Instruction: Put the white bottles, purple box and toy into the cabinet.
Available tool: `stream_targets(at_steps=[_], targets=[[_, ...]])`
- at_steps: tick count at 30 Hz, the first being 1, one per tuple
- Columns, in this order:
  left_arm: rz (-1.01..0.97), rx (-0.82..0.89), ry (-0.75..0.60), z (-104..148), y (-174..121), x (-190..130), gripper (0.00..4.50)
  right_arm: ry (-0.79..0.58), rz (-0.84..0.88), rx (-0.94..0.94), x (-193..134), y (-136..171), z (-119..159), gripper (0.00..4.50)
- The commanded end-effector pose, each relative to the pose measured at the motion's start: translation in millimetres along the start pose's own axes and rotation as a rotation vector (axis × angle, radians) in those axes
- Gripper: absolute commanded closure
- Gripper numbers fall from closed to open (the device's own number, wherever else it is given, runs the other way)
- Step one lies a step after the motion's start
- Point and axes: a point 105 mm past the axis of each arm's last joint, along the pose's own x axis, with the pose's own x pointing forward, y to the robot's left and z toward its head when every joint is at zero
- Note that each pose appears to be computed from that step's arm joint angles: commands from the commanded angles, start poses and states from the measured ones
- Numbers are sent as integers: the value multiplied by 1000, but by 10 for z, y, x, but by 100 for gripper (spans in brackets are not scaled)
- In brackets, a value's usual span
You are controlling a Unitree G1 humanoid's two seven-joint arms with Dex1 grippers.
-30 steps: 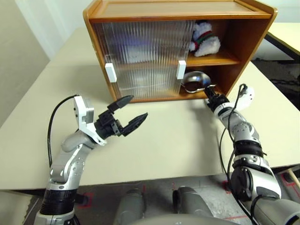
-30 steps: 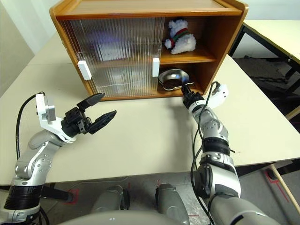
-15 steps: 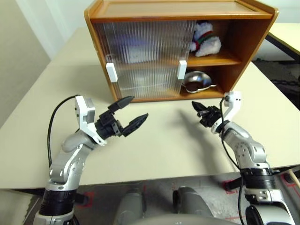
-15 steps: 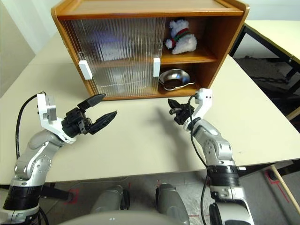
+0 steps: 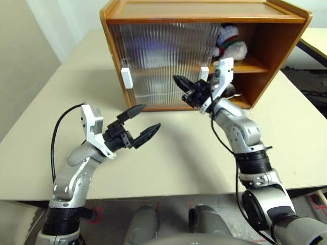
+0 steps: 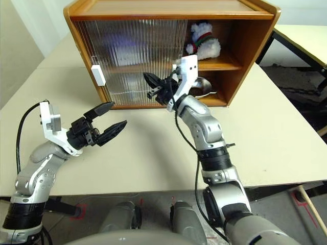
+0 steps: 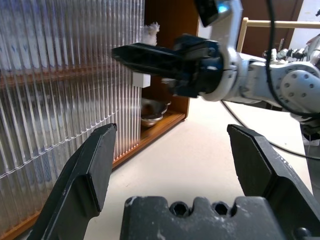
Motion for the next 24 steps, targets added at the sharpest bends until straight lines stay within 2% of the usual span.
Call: stream_targets(at_steps=[1,9,24], targets=[[-8,6,3,8,-40,23,0,3,-52,-16,14,-96,-19,446],[-4,0,6,-15,-25,5,0,15,-152,-94,-84,-261,18,446],[-17,-4,2,-51,-42,39,0,5,-341,-120,-281,-612,112,446]])
